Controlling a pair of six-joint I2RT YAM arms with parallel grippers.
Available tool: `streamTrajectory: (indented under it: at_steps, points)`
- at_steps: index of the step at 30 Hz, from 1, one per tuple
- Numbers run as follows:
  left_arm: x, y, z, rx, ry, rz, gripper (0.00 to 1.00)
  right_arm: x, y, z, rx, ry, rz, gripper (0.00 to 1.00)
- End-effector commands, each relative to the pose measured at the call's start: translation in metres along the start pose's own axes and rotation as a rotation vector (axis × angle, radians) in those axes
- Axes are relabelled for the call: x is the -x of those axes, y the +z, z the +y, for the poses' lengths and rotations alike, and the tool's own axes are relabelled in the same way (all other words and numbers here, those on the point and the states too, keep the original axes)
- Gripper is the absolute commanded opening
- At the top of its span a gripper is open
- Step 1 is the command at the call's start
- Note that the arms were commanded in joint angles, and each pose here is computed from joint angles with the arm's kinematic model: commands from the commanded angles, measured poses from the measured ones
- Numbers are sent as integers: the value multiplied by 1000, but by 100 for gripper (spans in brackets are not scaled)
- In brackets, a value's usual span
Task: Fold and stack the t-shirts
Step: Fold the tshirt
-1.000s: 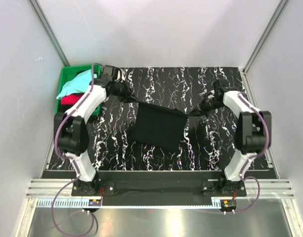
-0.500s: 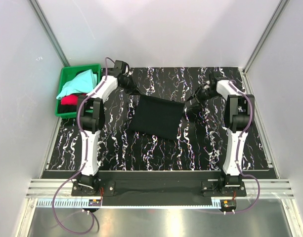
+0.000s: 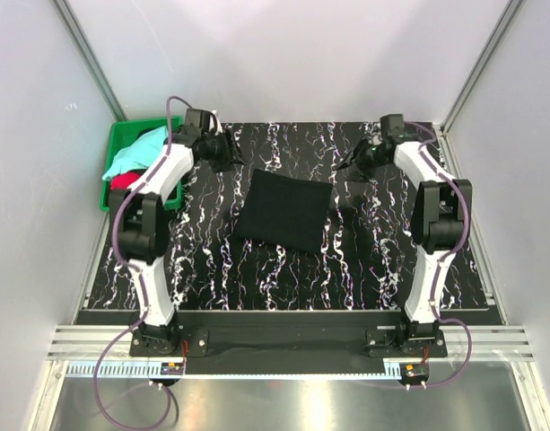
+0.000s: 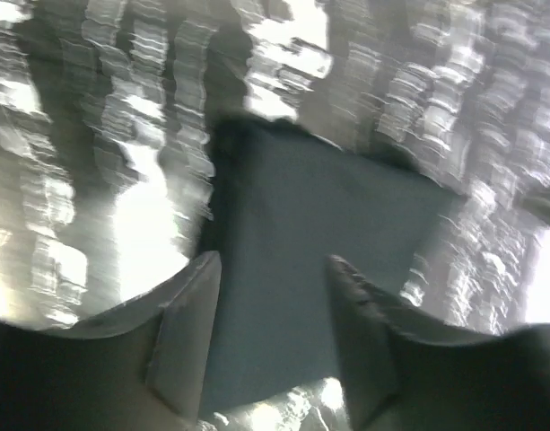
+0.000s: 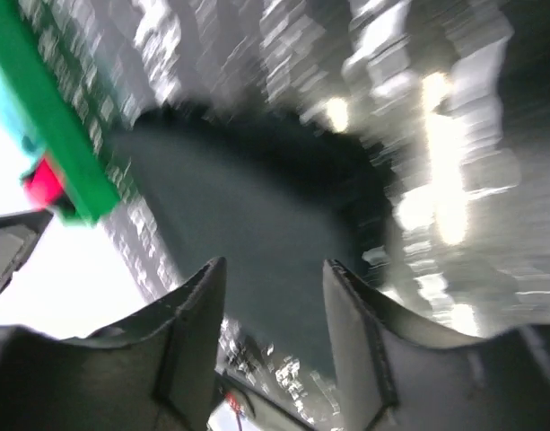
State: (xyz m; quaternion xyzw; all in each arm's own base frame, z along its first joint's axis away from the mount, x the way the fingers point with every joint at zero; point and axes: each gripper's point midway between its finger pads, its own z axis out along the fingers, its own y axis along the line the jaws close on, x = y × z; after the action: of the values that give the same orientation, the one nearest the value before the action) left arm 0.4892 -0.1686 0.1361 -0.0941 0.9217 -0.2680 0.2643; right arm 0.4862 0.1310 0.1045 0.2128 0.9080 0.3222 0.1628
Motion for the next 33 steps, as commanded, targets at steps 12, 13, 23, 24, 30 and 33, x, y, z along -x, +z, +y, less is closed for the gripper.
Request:
streamTrajectory:
  at_steps: [12,13,23,24,30,33]
  points:
    - [-42,61,-94,-669,-126,-20,16,-36,70,66,454,52,-18,5]
    - [-36,66,-96,-669,-126,-28,16,-35,78,59,446,63,-15,5]
    - [-8,130,-37,-490,-233,-76,13,-3,106,2,422,181,-52,6]
    - [-4,132,-31,-473,-242,-80,13,2,105,-5,417,201,-54,6]
    - [-23,153,6,-330,-293,-25,10,-1,114,-33,339,284,-38,8]
    - [-16,150,4,-321,-234,-31,10,7,111,-39,332,290,-41,10]
